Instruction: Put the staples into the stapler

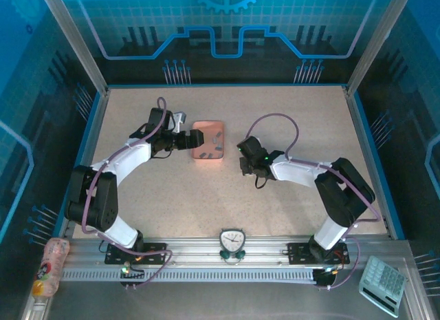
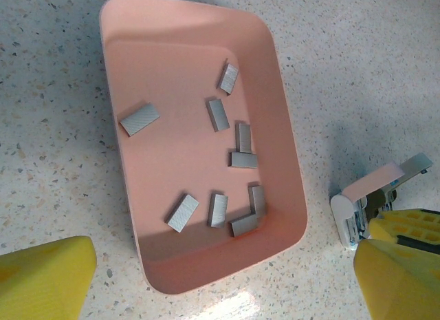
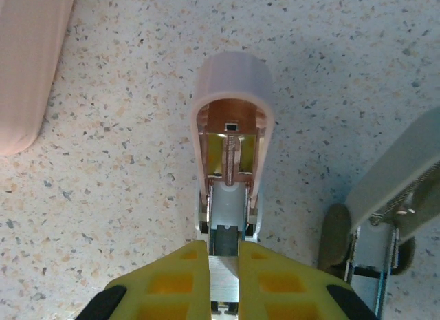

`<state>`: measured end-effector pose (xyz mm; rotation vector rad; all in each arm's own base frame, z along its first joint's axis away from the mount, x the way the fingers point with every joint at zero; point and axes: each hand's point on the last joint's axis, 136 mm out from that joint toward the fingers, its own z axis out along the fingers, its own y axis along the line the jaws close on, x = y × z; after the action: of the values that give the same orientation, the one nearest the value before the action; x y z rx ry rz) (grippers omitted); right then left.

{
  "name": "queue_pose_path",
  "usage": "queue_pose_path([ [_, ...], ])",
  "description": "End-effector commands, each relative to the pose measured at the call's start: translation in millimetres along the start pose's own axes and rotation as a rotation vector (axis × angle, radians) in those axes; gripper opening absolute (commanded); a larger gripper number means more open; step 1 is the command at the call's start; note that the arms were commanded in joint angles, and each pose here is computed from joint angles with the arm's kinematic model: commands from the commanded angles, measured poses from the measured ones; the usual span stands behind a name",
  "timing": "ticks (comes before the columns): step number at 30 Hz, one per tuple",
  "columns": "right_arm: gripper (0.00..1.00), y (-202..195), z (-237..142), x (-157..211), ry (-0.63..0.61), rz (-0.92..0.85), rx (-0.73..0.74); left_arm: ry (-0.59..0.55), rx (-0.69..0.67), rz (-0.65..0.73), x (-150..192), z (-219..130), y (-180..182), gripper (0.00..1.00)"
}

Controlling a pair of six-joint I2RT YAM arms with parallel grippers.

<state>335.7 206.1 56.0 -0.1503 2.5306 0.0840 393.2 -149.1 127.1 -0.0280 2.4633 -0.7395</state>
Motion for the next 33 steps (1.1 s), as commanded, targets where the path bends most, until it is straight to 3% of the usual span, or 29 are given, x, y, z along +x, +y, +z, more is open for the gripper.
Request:
queue_pose_path([
  [1,0.13,1.9,-16.4,-16.9,-0.07,0.056,0.007,0.0,0.016,-0.015,-1.7,0.6,1.4,0.97],
  [33,0.13,8.2,5.2,2.9,0.004,0.035,-0.006,-0.006,0.011,-0.004,-3.2,-0.9,1.4,0.97],
])
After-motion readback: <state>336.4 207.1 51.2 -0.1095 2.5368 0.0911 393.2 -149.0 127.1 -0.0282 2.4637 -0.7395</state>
